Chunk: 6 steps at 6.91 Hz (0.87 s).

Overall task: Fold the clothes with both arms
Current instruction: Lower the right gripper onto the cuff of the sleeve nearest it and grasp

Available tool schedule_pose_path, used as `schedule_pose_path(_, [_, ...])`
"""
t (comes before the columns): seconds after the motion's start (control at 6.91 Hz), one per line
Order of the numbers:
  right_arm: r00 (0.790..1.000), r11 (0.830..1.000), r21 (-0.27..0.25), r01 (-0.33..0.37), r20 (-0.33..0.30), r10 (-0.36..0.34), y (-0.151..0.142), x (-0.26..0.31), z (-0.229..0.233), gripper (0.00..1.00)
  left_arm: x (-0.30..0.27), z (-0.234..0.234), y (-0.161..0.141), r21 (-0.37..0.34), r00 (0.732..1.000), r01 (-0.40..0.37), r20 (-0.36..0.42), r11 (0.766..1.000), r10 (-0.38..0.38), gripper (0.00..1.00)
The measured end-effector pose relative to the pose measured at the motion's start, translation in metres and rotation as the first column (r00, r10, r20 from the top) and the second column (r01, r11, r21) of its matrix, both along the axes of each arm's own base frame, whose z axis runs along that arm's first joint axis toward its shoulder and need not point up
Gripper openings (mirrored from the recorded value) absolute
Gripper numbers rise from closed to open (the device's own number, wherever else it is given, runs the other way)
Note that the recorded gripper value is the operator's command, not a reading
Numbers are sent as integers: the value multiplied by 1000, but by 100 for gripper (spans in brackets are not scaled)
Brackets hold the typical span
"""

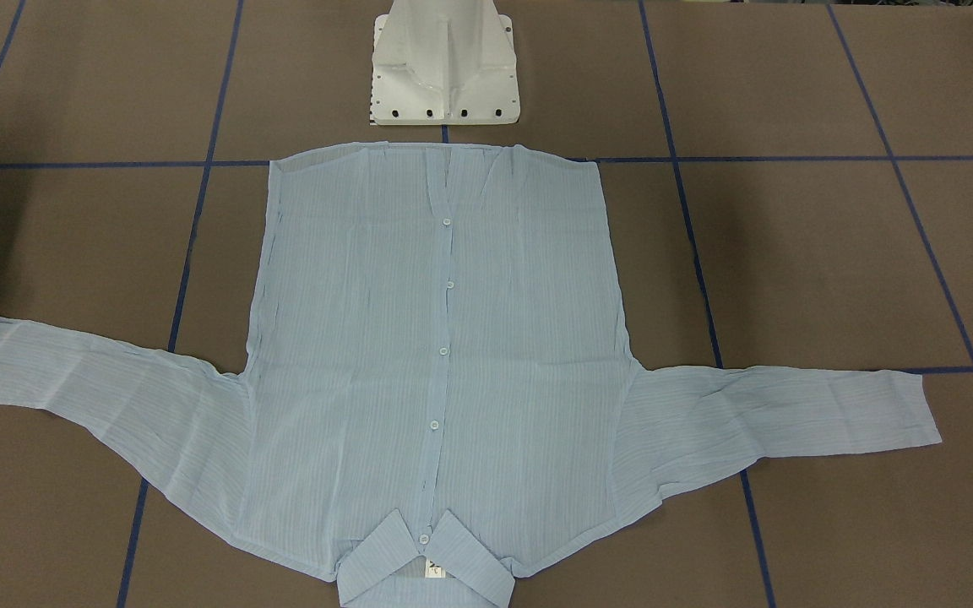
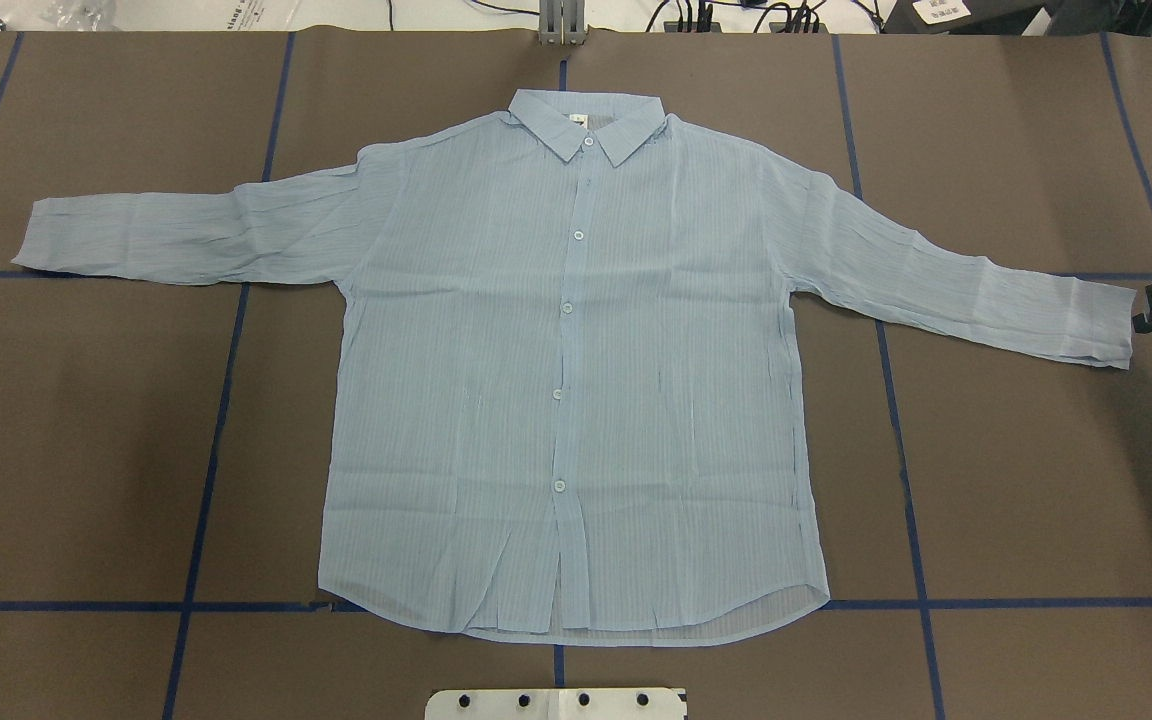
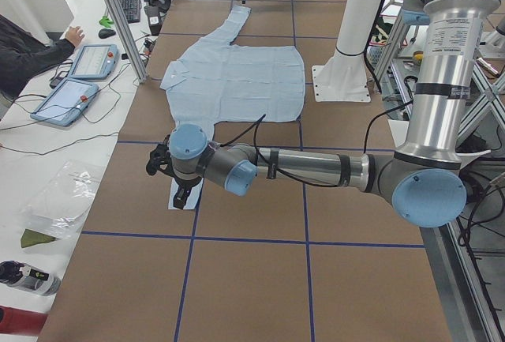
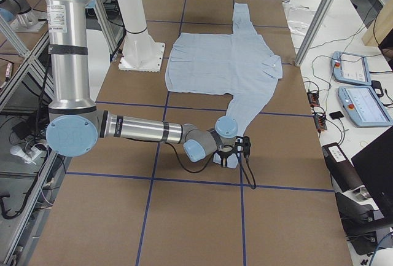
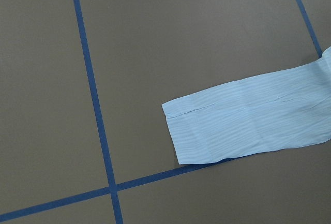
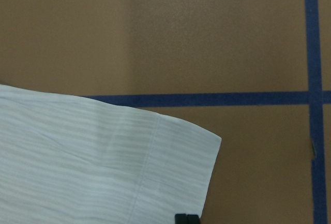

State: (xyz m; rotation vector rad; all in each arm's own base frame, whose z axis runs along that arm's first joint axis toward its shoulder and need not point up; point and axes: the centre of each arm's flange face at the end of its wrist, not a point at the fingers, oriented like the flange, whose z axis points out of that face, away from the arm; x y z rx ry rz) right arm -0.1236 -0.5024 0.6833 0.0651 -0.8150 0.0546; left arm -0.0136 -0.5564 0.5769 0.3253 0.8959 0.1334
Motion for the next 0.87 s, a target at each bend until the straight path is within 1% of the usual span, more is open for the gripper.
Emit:
schedule_pose_path(0.14, [1000, 1000, 0, 6, -12, -6, 2, -4, 3, 72, 0, 0, 0, 0, 1000, 0, 0, 1000, 0, 99])
schedule_pose_path(0.29, [1000, 1000, 0, 14, -19, -14, 3, -10, 4, 71, 0, 0, 0, 0, 1000, 0, 0, 1000, 0, 99])
schedule_pose_path(0.43, [999, 1000, -1, 24, -22, -24, 4, -15, 5, 64, 0, 0, 0, 0, 1000, 0, 0, 1000, 0, 99])
schedule_pose_path(0.72, [999, 999, -9, 36, -25, -37, 6, -22, 8, 58, 0, -1, 0, 3, 1000, 0, 0, 1000, 0, 99])
schedule_pose_path(0.87, [999, 999, -15, 40, -28, -40, 6, -24, 8, 49, 0, -2, 0, 5, 1000, 0, 0, 1000, 0, 99])
